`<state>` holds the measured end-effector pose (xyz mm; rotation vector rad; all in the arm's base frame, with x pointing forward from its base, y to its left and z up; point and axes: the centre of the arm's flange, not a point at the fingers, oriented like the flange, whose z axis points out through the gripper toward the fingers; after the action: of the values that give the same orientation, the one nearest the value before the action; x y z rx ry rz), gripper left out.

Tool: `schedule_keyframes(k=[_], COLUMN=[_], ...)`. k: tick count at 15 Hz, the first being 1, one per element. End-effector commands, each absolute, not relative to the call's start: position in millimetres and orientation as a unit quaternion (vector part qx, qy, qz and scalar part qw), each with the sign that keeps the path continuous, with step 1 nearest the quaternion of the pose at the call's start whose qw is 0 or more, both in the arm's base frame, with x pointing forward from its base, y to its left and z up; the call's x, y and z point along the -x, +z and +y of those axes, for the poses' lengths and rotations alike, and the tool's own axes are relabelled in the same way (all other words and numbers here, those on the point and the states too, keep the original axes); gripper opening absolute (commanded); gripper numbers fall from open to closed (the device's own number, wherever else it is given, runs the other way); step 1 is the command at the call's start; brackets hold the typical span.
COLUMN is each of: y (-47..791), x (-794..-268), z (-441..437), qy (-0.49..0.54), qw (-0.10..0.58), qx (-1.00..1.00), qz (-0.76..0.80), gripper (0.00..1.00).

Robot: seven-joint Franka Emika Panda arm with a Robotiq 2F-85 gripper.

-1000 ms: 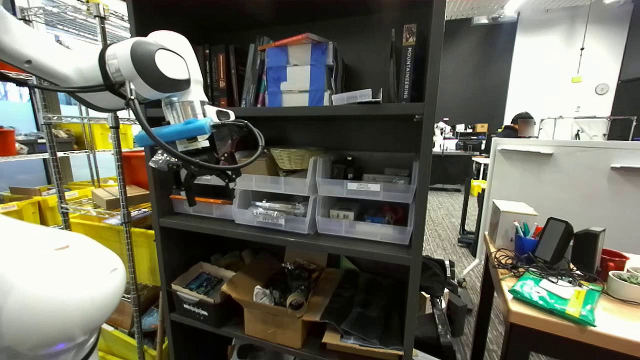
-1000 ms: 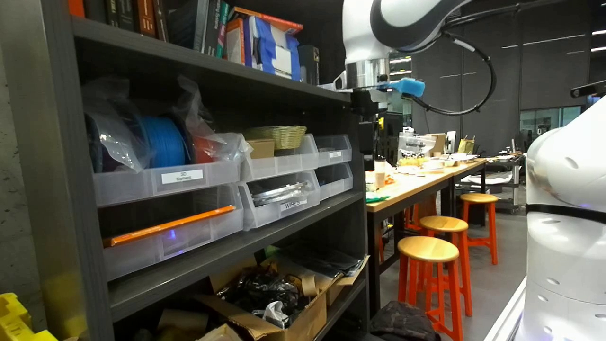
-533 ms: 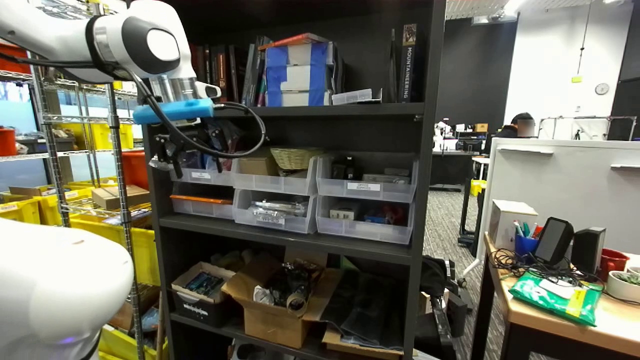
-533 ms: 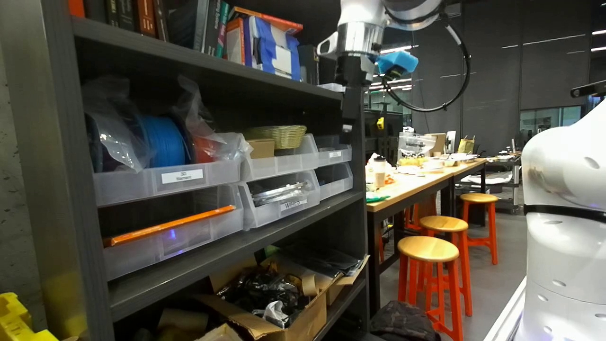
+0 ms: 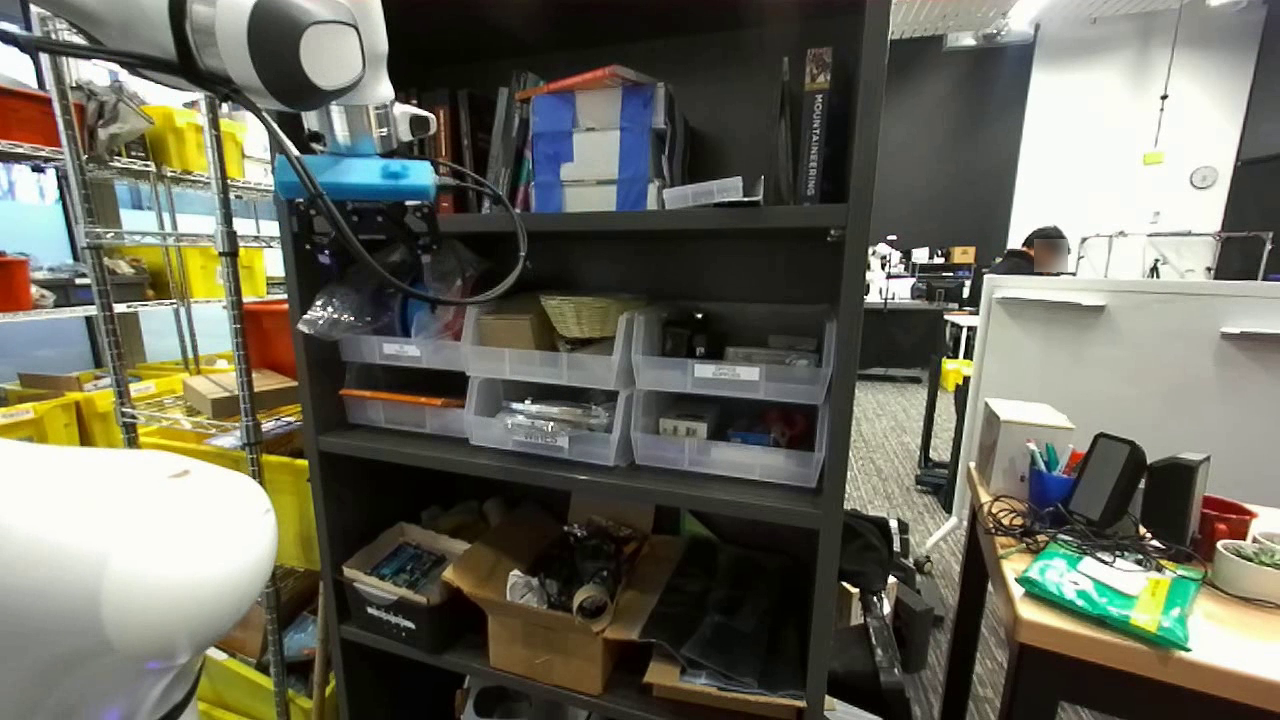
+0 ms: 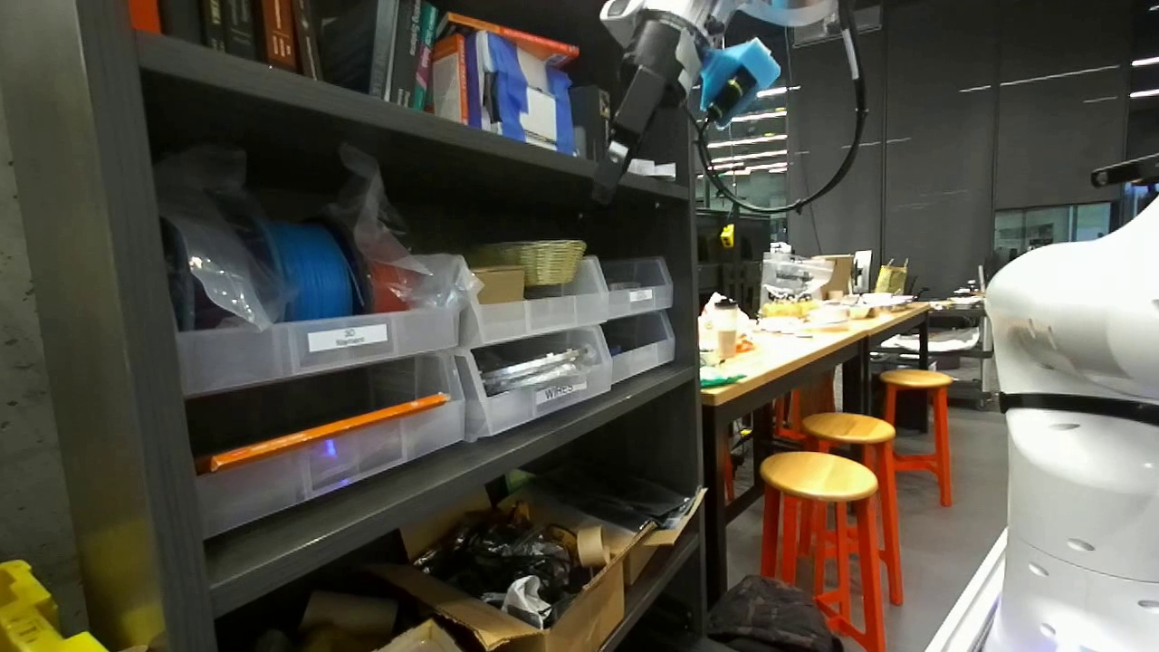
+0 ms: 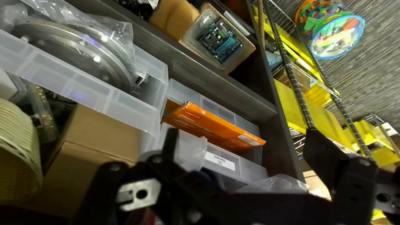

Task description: Remove the silver object from the top left and put it in the basket on the second shelf from the top

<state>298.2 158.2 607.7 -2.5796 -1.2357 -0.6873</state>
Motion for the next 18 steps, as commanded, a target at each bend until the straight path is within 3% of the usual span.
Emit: schedule_keyframes(k=[1, 18], y=[607, 628], x=[-298, -293], z=[158, 218], qy=[-0.232, -0.312], qw=[0.1, 0.142], qx=[0.873, 0.786], qz=[-0.417, -0.515], gripper=[1.0, 1.0])
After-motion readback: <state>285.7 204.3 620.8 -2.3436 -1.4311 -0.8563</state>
